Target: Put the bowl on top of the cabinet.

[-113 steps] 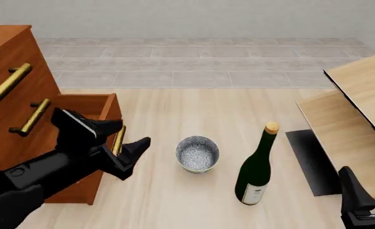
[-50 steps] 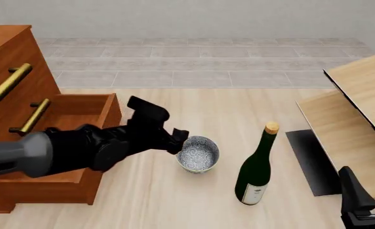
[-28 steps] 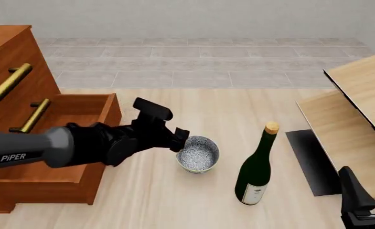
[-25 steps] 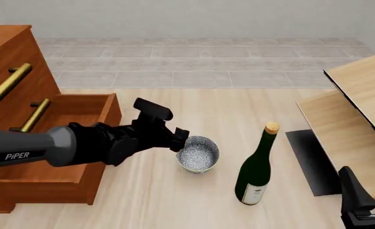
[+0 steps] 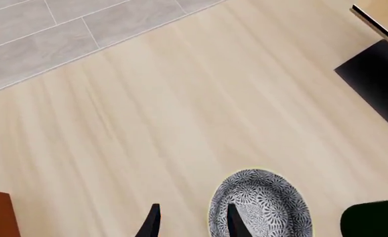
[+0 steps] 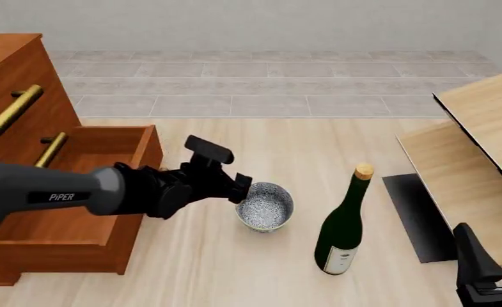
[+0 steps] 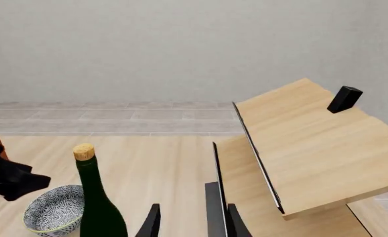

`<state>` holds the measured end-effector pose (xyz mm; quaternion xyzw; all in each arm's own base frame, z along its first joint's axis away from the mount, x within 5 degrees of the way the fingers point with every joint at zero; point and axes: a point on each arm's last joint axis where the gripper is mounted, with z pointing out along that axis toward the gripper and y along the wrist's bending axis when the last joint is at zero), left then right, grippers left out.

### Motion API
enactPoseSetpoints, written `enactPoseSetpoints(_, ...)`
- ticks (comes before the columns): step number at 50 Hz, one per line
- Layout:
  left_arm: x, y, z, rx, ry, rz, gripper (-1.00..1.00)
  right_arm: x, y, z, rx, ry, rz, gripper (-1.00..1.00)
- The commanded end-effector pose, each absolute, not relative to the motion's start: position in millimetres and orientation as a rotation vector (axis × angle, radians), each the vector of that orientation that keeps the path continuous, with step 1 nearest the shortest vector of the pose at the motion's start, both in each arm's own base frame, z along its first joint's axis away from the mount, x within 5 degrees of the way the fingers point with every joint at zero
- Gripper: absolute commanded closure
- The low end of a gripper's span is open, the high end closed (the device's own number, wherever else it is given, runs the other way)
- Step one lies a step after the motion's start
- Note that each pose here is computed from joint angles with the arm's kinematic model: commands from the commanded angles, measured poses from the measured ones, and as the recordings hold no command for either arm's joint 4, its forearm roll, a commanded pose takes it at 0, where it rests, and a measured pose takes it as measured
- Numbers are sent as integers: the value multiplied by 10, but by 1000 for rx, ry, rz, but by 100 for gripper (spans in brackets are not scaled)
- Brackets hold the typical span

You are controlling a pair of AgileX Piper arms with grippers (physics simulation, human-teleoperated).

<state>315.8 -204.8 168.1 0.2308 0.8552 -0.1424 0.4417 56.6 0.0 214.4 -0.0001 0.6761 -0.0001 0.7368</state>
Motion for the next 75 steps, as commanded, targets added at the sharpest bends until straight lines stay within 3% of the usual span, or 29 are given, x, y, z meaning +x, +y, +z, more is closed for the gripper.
enactPoseSetpoints(1, 3211, -2057, 1601, 580, 2127, -342, -100, 566, 0, 2144, 0, 1485, 0, -100)
enactPoseSetpoints(75, 3190, -2280, 1182, 682, 2164, -338, -100, 566, 0, 2144, 0, 1485, 0, -100)
